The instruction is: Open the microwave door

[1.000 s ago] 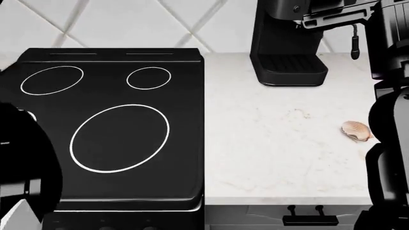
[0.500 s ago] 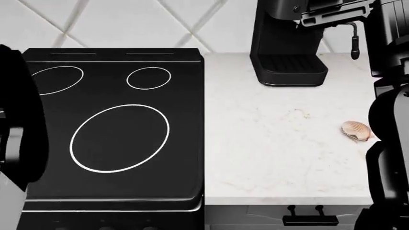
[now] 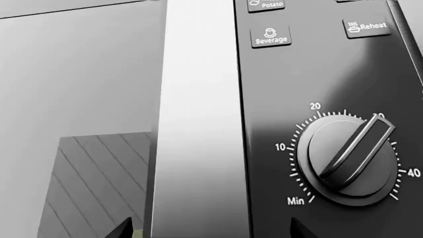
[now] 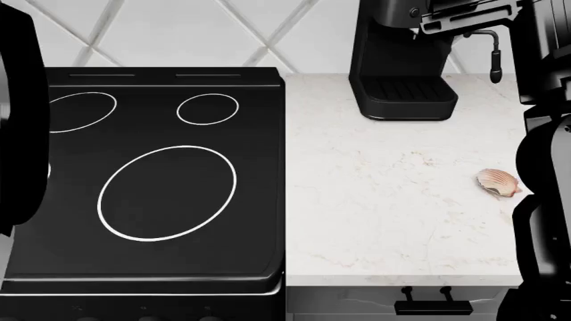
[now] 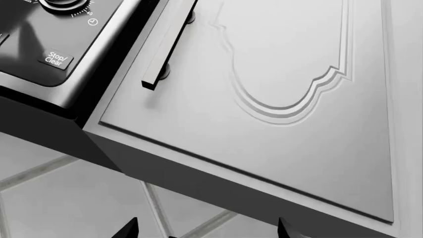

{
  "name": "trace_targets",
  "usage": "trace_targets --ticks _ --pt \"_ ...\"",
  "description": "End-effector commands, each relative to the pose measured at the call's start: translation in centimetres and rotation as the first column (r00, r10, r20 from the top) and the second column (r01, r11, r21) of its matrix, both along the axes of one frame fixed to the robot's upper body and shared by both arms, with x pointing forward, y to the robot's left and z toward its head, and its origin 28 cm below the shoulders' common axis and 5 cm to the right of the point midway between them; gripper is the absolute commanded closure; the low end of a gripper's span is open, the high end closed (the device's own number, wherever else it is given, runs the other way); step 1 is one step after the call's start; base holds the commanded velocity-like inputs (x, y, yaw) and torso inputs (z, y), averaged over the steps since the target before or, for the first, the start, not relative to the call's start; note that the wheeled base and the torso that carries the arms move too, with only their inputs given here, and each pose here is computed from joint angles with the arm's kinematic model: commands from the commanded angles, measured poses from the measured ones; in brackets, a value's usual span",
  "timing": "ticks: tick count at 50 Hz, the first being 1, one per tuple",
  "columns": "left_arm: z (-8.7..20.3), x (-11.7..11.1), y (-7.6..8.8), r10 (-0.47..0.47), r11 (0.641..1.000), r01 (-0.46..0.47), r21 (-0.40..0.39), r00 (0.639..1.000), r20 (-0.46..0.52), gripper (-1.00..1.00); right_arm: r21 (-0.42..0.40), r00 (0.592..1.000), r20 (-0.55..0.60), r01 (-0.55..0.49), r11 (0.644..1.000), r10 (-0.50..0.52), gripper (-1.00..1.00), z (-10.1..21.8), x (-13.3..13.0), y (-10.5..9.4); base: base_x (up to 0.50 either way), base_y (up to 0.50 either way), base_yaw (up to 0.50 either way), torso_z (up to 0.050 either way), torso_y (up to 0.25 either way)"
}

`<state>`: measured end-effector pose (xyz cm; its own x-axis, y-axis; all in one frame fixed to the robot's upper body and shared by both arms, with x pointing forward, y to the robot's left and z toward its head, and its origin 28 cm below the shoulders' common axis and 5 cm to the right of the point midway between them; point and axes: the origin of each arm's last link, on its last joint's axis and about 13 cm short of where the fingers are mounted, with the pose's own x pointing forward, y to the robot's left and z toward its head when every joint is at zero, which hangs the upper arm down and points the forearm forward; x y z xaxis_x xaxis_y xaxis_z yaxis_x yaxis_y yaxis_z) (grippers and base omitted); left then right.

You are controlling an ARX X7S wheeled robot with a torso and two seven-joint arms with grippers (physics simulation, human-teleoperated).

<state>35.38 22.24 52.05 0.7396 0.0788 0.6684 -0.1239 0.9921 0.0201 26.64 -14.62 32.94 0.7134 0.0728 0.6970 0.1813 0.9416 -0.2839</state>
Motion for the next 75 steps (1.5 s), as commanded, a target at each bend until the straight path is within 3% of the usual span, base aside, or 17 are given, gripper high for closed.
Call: trace_targets --ticks 1,19,20,32,75 --pt "0.3 1.3 0.0 0.028 1.0 -0.027 0.011 0.999 -0.022 -1.0 -0.003 1.0 0.001 0.002 1.0 -0.002 -1.0 0.1 -0.1 0.0 0.0 0.0 0.0 0.0 0.0" --pt "-0.3 1.8 0.2 0.056 0.998 -0.056 0.012 0.998 -0.042 -1.0 -0.007 1.0 0.006 0.002 1.0 -0.002 -1.0 0.4 -0.4 0.1 0.0 0.0 0.0 0.0 0.0" --pt "-0.3 1.8 0.2 0.056 0.998 -0.056 0.012 0.998 -0.04 1.0 -0.008 1.0 0.006 0.003 1.0 -0.003 -1.0 0.4 -0.4 0.1 0.0 0.0 0.0 0.0 0.0" --pt "0.3 1.1 0.3 0.024 1.0 -0.024 -0.016 1.0 -0.005 1.0 -0.011 1.0 0.006 0.006 1.0 -0.006 -1.0 0.5 -0.5 0.1 0.0 0.0 0.0 0.0 0.0" --pt "-0.7 -10.1 1.5 -0.165 0.986 0.164 0.016 0.981 0.099 1.0 -0.015 1.0 0.017 0.007 1.0 -0.006 -1.0 0.8 -0.7 0.2 0.0 0.0 0.0 0.0 0.002"
